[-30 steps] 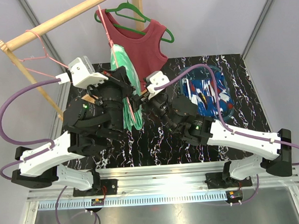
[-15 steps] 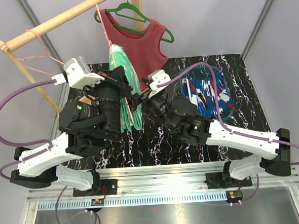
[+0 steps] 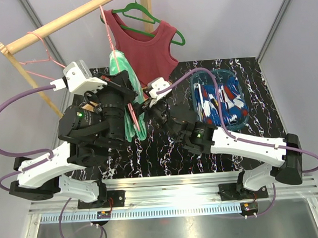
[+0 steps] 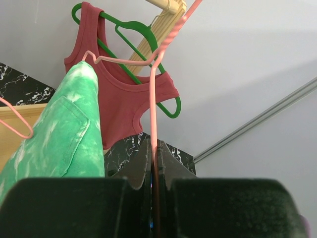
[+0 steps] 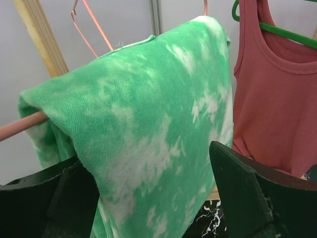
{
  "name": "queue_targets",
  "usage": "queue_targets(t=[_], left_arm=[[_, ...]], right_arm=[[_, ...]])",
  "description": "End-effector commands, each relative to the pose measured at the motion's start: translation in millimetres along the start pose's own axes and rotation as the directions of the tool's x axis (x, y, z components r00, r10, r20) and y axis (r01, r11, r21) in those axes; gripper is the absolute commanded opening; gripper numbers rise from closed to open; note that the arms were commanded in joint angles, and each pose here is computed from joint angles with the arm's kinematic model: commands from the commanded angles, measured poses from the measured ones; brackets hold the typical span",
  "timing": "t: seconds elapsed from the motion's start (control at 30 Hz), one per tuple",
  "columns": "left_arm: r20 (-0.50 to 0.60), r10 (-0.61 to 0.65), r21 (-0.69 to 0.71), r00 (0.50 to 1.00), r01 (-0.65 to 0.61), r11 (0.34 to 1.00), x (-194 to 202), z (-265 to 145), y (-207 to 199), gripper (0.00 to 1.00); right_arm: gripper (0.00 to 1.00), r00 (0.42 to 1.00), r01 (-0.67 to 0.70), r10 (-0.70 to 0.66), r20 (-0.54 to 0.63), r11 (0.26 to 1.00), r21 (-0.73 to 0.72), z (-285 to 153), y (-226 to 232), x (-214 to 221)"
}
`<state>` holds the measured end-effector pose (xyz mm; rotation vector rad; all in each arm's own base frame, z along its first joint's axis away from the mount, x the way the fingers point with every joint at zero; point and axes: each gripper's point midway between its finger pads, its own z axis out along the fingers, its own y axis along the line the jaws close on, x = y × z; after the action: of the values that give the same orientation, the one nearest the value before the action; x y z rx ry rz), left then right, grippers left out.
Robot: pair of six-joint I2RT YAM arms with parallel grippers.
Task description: Remove the trousers from the hanger
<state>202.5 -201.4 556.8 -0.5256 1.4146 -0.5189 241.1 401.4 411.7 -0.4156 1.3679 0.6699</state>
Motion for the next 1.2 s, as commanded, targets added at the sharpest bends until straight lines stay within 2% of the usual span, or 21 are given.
queue_targets(t=[0.0,0.07,0.2,0.33,0.43,0.5,0.57,0.7,0.77,0.8,0.83,1.0,1.03,1.13,1.17], left_arm=[[0.015,-0.173,0.076,0.985,0.171,0.982,-38,-2,-7,0.00],[0.005,-0.187,0.081,0.982,0.186,0.979,-37,-3,-8,0.00],[-0.017,-0.166,0.101,0.986,0.166,0.981,-36,-5,-8,0.00],[-0.046,-0.150,0.135,0.988,0.155,0.979,-32,-8,-8,0.00],[-0.067,-0.124,0.166,0.990,0.134,0.977,-28,-10,-11,0.00],[-0.079,-0.097,0.192,0.992,0.111,0.975,-26,-11,-17,0.00],[-0.085,-0.078,0.212,0.993,0.095,0.973,-31,-12,-22,0.00],[-0.097,-0.046,0.242,0.994,0.068,0.968,-29,-13,-32,0.00],[-0.109,-0.022,0.261,0.994,0.049,0.964,-25,-14,-36,0.00],[-0.110,-0.021,0.263,0.994,0.050,0.964,-26,-14,-36,0.00],[-0.116,-0.007,0.263,0.993,0.038,0.964,-22,-14,-36,0.00],[-0.127,0.025,0.269,0.992,0.010,0.963,-12,-15,-36,0.00],[-0.132,0.036,0.270,0.991,0.001,0.963,-8,-16,-36,0.00],[-0.139,0.046,0.275,0.989,-0.006,0.962,-4,-17,-34,0.00],[-0.140,0.048,0.276,0.989,-0.007,0.961,-3,-17,-33,0.00]], right_arm=[[0.90,0.996,-0.043,0.044,0.077,0.999,-0.020,4,7,-33],[0.90,0.996,-0.020,0.018,0.085,1.000,0.018,5,0,-35],[0.85,0.981,0.140,-0.152,0.119,0.984,0.107,3,-20,-47],[0.79,0.951,0.259,-0.273,0.144,0.959,0.112,1,-30,-56],[0.70,0.933,0.303,-0.310,0.182,0.951,0.062,-2,-28,-65],[0.65,0.911,0.359,-0.345,0.226,0.933,-0.026,-5,-14,-70],[0.65,0.885,0.419,-0.376,0.275,0.900,-0.120,-9,4,-70],[0.61,0.856,0.491,-0.439,0.274,0.856,-0.164,-6,12,-65],[0.66,0.844,0.511,-0.456,0.281,0.843,-0.167,-6,13,-64],[0.75,0.844,0.507,-0.453,0.287,0.848,-0.153,-5,11,-69],[0.99,0.849,0.500,-0.452,0.273,0.855,-0.138,-2,10,-67],[0.99,0.841,0.502,-0.466,0.273,0.862,-0.074,3,1,-81],[0.98,0.839,0.504,-0.469,0.276,0.861,-0.069,4,1,-83],[0.84,0.824,0.533,-0.496,0.274,0.843,-0.076,5,2,-86],[0.74,0.817,0.543,-0.506,0.277,0.836,-0.075,5,2,-86]])
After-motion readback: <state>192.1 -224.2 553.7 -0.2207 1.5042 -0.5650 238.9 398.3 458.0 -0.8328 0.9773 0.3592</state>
